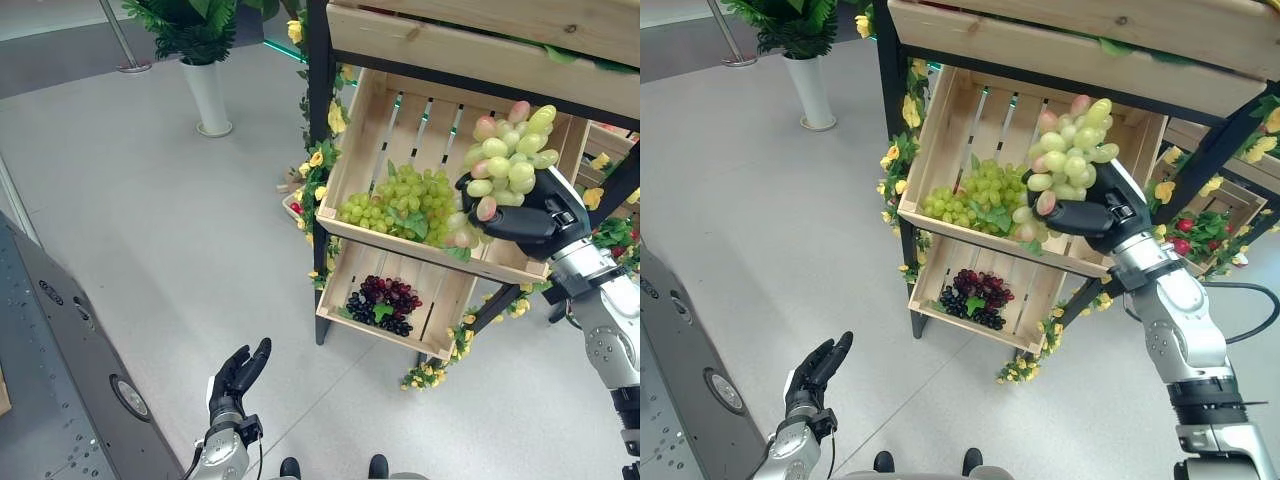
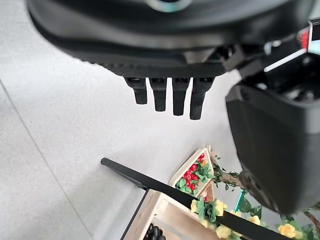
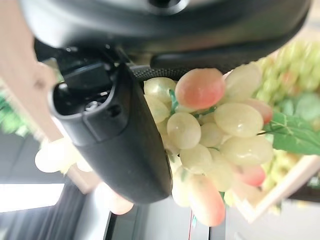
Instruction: Pick up the fruits from the basket on one side to the basket on the other side
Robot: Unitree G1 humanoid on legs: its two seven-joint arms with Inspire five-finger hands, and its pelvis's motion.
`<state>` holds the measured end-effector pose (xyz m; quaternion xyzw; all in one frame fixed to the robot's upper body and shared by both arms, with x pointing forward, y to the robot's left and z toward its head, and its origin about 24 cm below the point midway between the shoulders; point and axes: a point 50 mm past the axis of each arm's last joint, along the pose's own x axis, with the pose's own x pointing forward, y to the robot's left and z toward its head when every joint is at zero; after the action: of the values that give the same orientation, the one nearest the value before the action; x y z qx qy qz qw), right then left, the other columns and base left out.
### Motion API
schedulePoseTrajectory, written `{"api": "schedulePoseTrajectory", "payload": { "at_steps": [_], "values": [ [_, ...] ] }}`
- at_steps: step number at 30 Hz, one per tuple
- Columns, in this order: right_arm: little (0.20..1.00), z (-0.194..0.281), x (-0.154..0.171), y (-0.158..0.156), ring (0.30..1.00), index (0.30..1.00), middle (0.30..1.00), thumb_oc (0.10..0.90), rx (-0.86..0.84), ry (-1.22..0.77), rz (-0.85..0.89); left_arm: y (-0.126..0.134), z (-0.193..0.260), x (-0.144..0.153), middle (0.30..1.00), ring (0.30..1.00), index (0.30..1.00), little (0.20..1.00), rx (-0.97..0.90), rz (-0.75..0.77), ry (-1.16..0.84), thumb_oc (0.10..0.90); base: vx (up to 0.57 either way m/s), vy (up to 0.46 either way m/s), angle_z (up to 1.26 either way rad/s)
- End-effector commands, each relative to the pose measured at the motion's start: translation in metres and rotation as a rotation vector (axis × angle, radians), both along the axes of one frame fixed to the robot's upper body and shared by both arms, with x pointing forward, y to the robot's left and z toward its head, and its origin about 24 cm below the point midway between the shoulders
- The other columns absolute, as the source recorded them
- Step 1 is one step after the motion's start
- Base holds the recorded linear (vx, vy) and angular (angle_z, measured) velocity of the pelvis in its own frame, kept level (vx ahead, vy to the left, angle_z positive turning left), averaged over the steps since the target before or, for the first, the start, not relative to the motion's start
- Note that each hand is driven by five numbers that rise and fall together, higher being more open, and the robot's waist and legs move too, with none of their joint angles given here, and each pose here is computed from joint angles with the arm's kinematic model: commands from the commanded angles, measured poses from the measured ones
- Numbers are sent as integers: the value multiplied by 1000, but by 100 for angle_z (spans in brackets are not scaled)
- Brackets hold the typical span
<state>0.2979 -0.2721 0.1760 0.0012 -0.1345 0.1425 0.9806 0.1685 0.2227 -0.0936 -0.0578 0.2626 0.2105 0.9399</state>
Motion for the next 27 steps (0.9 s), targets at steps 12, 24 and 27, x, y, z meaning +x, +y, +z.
{"api": "schedulePoseTrajectory", "payload": {
  "at_steps": [12,24,27],
  "values": [
    [300,67,37,-86,300,300,300,400,-226,189,-416,1,34,36,900,900,900,900,96,-152,-200,800,4,-12,9],
    [900,79,36,-121,900,900,900,800,-597,350,-698,2,33,37,900,900,900,900,98,-153,-196,800,-4,1,6],
    [900,85,38,-119,900,900,900,800,-707,334,-730,1,32,36,900,900,900,900,96,-166,-193,800,0,0,0]
  ]
}}
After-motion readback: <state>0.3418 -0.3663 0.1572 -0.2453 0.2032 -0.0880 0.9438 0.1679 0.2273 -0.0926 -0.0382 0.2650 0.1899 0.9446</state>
